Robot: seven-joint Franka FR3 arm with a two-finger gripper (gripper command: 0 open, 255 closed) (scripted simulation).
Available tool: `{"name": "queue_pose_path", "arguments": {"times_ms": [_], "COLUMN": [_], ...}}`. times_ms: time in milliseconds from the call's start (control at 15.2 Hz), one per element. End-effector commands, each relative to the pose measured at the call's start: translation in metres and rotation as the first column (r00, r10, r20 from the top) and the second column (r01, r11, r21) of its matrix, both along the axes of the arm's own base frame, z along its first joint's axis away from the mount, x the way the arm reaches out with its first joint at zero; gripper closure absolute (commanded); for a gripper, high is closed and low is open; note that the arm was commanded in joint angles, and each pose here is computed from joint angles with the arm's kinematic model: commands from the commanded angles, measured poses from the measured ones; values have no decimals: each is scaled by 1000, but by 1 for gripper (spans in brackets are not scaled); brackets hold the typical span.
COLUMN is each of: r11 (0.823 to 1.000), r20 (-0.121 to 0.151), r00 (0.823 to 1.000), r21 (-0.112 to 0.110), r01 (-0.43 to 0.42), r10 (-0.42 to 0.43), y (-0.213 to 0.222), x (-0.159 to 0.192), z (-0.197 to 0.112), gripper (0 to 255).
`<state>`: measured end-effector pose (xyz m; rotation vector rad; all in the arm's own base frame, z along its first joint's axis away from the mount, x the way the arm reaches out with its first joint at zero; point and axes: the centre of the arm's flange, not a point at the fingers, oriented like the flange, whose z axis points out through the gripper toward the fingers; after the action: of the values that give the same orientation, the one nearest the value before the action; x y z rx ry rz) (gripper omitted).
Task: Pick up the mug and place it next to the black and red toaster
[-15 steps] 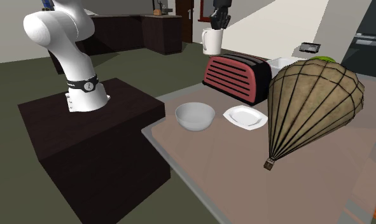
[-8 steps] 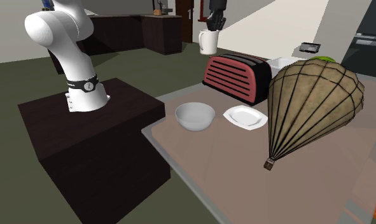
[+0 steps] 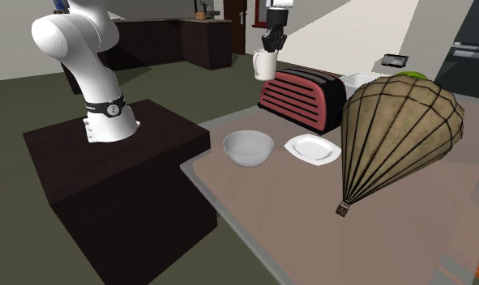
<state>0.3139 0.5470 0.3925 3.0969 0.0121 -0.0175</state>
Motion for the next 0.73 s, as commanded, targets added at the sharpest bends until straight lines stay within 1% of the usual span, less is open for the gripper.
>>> {"name": "queue_pose_path", "arguments": {"times_ms": [0,660], "r11": [1000,1000], "r20": [0,0], "r00": [1000,1000], "r21": [1,1], "r01": [0,0], "r10": [0,0], "y": [0,0], "x": [-1,-1], "z": [-10,-63], "gripper": [255,255]}}
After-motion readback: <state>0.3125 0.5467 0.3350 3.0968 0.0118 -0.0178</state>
